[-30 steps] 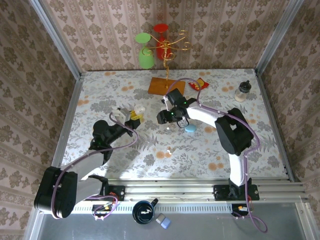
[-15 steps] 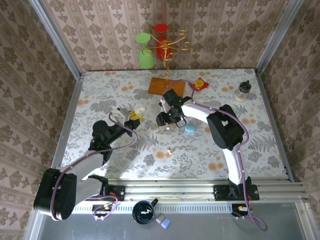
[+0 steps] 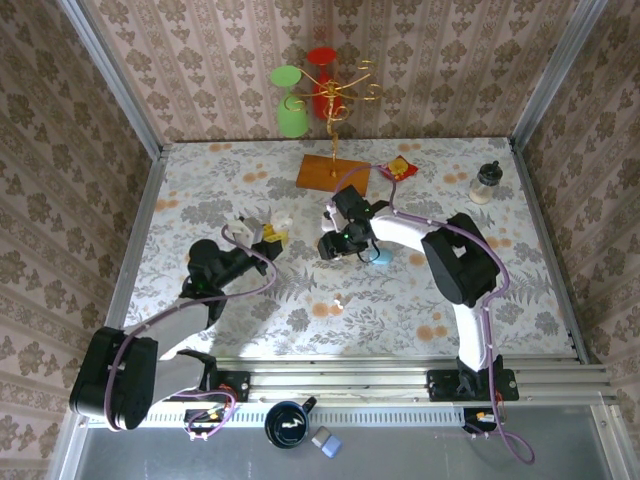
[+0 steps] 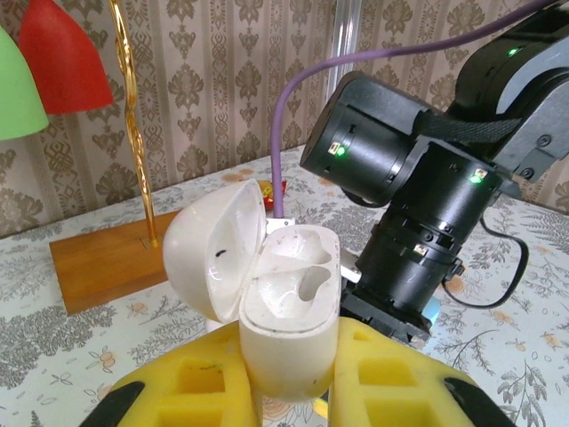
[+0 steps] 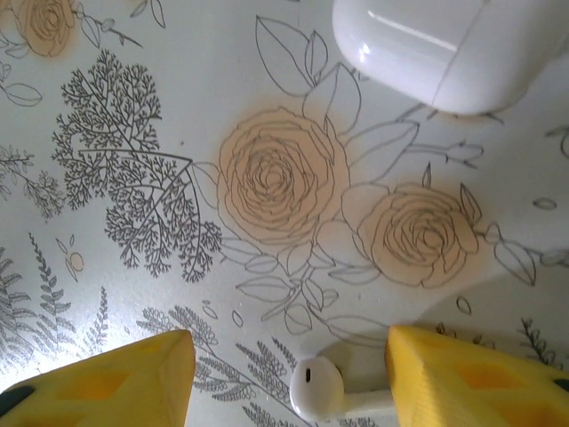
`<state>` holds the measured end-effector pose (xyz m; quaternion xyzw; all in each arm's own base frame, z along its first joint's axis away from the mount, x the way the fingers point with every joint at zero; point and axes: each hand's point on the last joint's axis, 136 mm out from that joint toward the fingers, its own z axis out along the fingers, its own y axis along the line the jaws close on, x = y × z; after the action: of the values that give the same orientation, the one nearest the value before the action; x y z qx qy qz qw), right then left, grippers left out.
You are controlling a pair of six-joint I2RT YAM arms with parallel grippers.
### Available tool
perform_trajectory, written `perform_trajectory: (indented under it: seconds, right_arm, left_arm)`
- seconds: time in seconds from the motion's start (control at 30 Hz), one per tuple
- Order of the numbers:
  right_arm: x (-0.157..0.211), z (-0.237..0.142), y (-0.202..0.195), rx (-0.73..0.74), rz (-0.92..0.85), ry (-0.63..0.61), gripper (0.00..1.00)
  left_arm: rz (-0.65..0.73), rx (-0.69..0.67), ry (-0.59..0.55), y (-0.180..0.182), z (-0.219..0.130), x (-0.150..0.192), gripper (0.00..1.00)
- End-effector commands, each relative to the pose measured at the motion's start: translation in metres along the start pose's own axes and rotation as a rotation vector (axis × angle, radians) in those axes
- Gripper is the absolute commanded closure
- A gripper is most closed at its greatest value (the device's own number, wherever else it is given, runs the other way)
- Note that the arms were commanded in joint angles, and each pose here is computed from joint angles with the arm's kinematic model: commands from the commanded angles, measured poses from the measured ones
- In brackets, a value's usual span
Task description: Insert wireless bluetooth earbuds into charging case
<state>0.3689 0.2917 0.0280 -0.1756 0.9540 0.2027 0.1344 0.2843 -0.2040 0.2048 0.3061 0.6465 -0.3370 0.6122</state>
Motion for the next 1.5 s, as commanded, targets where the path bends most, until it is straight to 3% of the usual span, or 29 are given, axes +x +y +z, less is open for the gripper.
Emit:
perform_trajectory:
  seconds: [0.0, 0.23, 0.33, 0.6, 0.83, 1.47]
  right_arm:
    - [0.017, -0.009, 0.001, 0.020, 0.025, 0.031, 0.40]
    - [0.017, -0.021, 0.001, 0.067, -0.001, 0.025, 0.40]
    - [0.016, -0.029, -0.003, 0.161, -0.072, 0.037, 0.39]
    - [0.011, -0.042, 0.000, 0.459, -0.332, 0.102, 0.39]
    - [0.004, -0.040, 0.008, 0.644, -0.526, 0.198, 0.46]
    - [0.010, -0.008, -0.003, 0.709, -0.602, 0.396, 0.60]
  left_arm:
    - [0.001, 0.023, -0.031, 0.000, 0.002, -0.012, 0.98]
    - [-0.011, -0.007, -0.026, 0.005, 0.002, -0.011, 0.99]
    - [-0.069, -0.116, 0.039, 0.029, -0.001, 0.001, 1.00]
    - [-0.149, -0.338, 0.005, 0.070, -0.037, 0.010, 1.00]
    - [-0.168, -0.422, -0.015, 0.083, -0.060, 0.008, 1.00]
    - [-0.136, -0.401, -0.022, 0.078, -0.063, 0.005, 1.00]
